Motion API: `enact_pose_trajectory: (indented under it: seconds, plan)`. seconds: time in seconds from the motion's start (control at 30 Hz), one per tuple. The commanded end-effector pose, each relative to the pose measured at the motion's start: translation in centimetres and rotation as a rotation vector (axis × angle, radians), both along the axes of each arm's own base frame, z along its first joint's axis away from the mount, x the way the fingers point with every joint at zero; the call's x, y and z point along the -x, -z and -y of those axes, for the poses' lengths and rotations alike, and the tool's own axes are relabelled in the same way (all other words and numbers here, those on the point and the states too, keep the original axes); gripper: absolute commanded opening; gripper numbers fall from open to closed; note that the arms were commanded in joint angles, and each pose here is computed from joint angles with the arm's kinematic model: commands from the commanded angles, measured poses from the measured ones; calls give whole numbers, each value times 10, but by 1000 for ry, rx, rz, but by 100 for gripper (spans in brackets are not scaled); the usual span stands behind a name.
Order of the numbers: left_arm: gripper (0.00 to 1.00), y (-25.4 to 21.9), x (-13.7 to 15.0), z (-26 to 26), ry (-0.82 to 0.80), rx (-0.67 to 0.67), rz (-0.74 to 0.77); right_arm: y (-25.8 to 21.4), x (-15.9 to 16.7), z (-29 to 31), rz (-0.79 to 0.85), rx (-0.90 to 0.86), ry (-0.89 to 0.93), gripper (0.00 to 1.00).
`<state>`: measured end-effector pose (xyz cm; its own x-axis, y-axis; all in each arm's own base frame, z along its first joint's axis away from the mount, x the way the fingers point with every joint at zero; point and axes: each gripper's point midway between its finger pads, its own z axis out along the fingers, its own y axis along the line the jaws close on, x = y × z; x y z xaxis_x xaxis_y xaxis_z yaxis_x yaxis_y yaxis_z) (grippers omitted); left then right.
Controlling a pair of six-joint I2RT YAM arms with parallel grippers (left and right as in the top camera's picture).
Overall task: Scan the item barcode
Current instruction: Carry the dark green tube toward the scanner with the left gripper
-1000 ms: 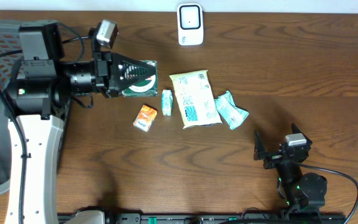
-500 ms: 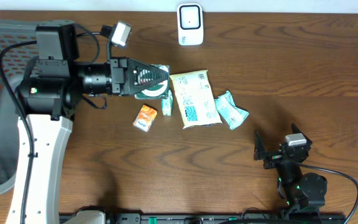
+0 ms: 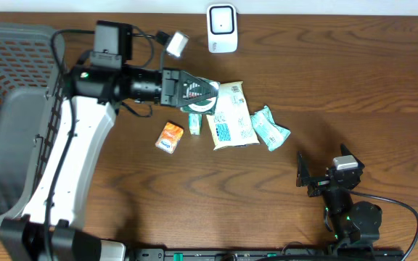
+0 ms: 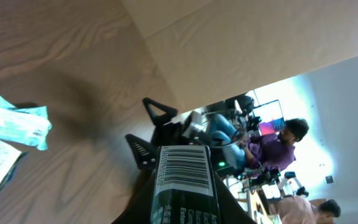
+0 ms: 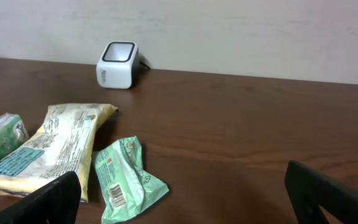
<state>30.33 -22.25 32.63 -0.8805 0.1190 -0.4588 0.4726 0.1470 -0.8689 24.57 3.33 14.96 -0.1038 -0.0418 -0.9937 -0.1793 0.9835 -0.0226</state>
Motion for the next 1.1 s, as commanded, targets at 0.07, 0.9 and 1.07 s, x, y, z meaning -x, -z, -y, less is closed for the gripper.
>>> enact_pose_trajectory:
  seconds: [0.07, 0.9, 1.07]
  plan:
    - [7, 28, -5, 15, 39, -80, 107, 1, 0, -1, 2, 12, -3, 99]
    - [8, 130, -85, 8, -311, -843, 393, 1, 0, -1, 2, 12, -3, 99]
    - [7, 166, -98, 25, -372, -950, 373, 1, 0, -1, 2, 12, -3, 99]
